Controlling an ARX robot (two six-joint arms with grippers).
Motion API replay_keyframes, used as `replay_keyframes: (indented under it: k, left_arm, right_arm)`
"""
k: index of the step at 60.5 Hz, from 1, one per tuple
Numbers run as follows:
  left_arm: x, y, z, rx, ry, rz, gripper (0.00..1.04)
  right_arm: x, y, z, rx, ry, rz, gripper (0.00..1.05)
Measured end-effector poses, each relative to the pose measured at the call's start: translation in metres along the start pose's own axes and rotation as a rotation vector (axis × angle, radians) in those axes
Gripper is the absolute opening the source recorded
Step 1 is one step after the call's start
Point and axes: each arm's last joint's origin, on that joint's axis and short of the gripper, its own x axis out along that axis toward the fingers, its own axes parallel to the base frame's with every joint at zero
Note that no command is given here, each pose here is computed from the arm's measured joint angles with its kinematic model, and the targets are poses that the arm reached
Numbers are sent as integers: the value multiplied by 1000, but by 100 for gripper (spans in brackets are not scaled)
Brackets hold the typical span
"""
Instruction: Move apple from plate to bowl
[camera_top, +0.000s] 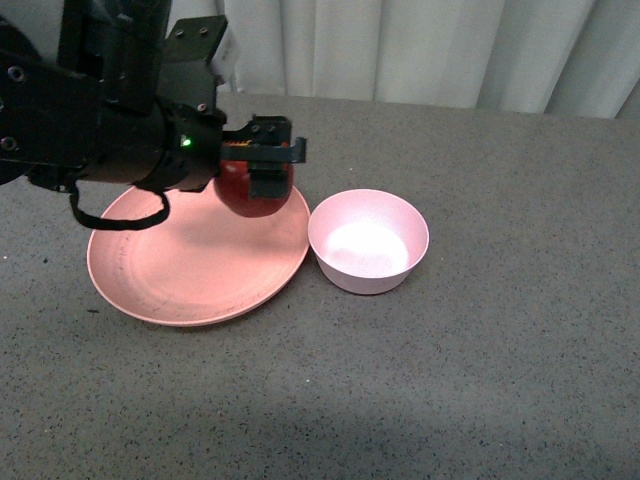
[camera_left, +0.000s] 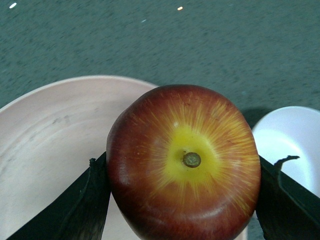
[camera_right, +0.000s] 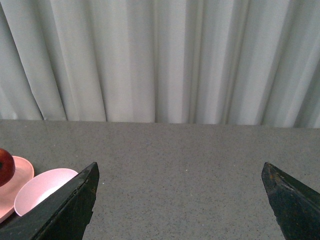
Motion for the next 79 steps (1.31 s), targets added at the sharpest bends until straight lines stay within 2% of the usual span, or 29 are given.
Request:
replay_keyframes:
  k: [12, 23, 38, 63, 65, 75, 79]
  left_arm:
    - [2, -43, 9, 39, -30, -96, 71]
    - [5, -61, 6, 56, -23, -129, 71]
    - [20, -67, -18, 74, 45, -121, 71]
    - [26, -75, -31, 89, 61, -123, 71]
    - [26, -75, -31, 88, 61, -124, 73]
    - [26, -76, -31, 93, 55, -122, 100]
    - [26, -76, -30, 92, 53, -123, 98]
  right_arm:
    - [0, 0, 0, 0, 0, 0, 95]
    - [0, 0, 0, 0, 0, 0, 95]
    - [0, 0, 0, 0, 0, 0, 95]
    - [0, 0, 0, 0, 0, 0, 95]
    - [0, 0, 0, 0, 0, 0, 95]
    - [0, 0, 0, 0, 0, 0, 95]
    - [0, 0, 0, 0, 0, 0, 95]
